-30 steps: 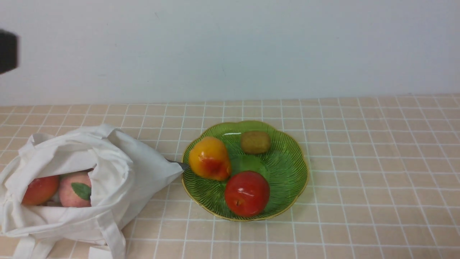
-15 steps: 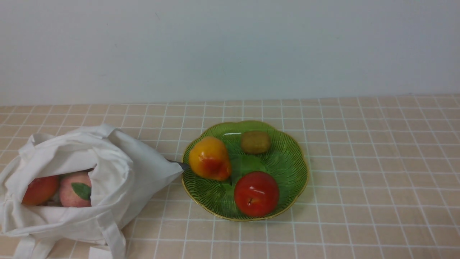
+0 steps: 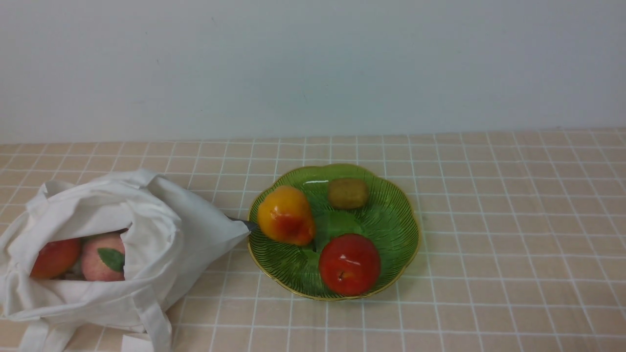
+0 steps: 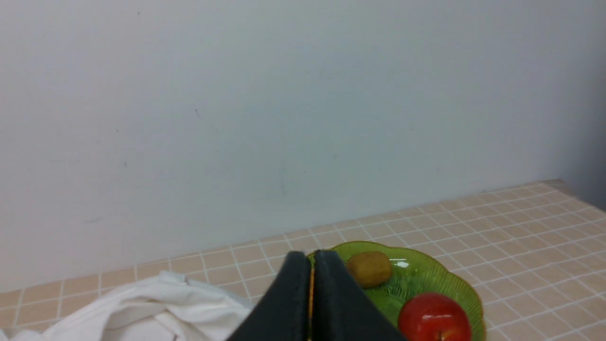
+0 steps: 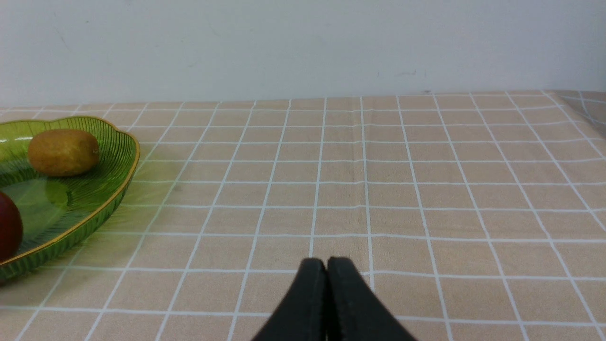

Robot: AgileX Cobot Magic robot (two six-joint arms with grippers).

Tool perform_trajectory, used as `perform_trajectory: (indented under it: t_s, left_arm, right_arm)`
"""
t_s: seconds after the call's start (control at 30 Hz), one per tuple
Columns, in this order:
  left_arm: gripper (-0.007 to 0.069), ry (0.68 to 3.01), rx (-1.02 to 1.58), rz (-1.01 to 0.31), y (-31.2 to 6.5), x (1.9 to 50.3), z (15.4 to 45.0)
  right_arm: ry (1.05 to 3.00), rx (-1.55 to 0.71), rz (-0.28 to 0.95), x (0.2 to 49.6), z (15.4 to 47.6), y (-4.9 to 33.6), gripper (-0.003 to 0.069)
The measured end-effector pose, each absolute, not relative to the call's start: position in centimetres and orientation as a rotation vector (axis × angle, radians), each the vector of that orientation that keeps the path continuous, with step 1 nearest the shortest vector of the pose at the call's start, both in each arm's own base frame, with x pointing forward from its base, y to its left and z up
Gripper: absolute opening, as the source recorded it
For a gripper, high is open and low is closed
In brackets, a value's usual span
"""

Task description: Take the fruit out of the bag on the brown coffee tablecloth and place them on the plate.

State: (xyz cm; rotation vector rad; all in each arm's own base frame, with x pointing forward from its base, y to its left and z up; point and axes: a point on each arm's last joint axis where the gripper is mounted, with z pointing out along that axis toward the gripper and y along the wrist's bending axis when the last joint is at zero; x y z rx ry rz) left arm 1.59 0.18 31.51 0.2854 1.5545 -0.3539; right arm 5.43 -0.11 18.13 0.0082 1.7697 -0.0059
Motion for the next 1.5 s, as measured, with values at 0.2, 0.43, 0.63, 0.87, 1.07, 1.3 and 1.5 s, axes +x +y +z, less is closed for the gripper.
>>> perform_trajectory:
  t_s: [0.2,0.43,0.63,0.87,1.07,1.3,1.5]
  left_arm:
    - [-0.0008,1.616,0.263,-0.212,-0.3,2.4,28.3]
    - [-0.0008,1.731,0.110,-0.028,-0.4,4.8,21.3]
    - [-0.0008,1.803,0.044,0.002,-0.2,5.4,17.7]
    - [-0.0008,1.868,0.038,-0.006,-0.2,5.3,17.1]
    - [-0.0008,1.870,0.035,-0.008,-0.2,5.2,17.1]
    - [-0.0008,1.871,0.022,-0.028,-0.3,5.2,17.1]
    - [-0.0008,1.871,0.023,-0.028,-0.3,5.2,17.1]
  right_arm:
    - [1.770,0.008,-0.006,5.4,18.1,-0.1,-0.0014]
    - [1.770,0.008,-0.006,5.4,18.1,-0.1,-0.0014]
    - [1.770,0.008,-0.006,5.4,18.1,-0.1,-0.0014]
    - [1.770,0.008,-0.006,5.4,18.1,-0.1,-0.0014]
    - [1.770,0.008,-0.006,5.4,18.1,-0.1,-0.0014]
    - [1.770,0.008,-0.006,5.4,18.1,-0.1,-0.0014]
    - [1.770,0.008,-0.006,5.4,18.1,-0.1,-0.0014]
